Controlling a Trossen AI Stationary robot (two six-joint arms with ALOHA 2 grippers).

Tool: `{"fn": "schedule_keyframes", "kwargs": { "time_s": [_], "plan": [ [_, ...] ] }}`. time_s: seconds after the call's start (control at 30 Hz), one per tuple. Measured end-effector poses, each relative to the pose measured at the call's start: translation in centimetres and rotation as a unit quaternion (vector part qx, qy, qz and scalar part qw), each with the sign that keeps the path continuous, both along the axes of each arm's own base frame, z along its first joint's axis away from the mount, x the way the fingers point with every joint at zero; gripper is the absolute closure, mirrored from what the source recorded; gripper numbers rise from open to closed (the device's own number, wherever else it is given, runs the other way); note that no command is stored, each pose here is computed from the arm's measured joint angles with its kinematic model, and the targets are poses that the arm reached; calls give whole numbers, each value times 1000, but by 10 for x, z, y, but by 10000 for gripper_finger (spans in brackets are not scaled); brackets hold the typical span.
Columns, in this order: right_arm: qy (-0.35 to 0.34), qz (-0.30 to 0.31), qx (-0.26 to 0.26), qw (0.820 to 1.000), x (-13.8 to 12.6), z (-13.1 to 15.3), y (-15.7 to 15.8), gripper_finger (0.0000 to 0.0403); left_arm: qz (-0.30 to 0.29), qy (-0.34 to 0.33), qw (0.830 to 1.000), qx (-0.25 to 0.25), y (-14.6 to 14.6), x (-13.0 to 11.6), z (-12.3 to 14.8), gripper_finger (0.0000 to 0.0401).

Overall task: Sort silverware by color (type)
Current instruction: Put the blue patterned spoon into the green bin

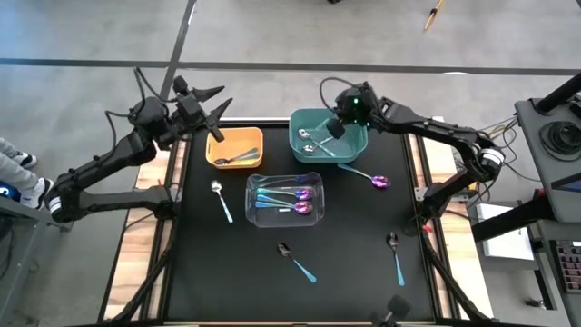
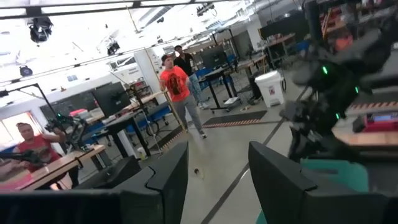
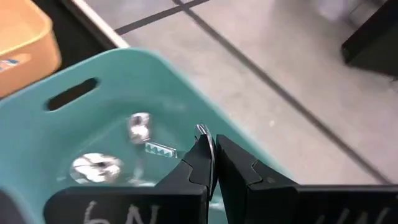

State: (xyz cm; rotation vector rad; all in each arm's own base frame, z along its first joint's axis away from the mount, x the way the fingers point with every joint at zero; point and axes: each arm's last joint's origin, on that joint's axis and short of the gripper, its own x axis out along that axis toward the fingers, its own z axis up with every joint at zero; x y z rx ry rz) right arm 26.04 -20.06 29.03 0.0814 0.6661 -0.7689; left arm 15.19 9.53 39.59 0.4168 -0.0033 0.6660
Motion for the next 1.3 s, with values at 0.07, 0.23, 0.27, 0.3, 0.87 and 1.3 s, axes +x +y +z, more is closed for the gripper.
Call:
{"fn": "schedule_keyframes", "kwargs": {
  "time_s": [0.07,0.23,0.27,0.3,0.87,1.3],
  "plan": [
    [6,17,-12,1000,-2,6,-5,394,3,17,1000,13,3,5,-3,251],
    [25,124,-6,992,-9,8,-11,394,7,68,997,34,13,21,-13,251],
    [32,132,-13,991,-10,8,-12,394,8,77,996,36,15,24,-15,251],
    [39,137,-22,990,-11,8,-13,394,10,85,996,38,18,27,-16,251],
    [58,148,-61,985,-16,11,-22,394,-12,108,994,26,43,48,-17,251],
    [29,173,-154,972,-1,64,-15,394,-130,95,986,54,67,46,-21,251]
  ]
}}
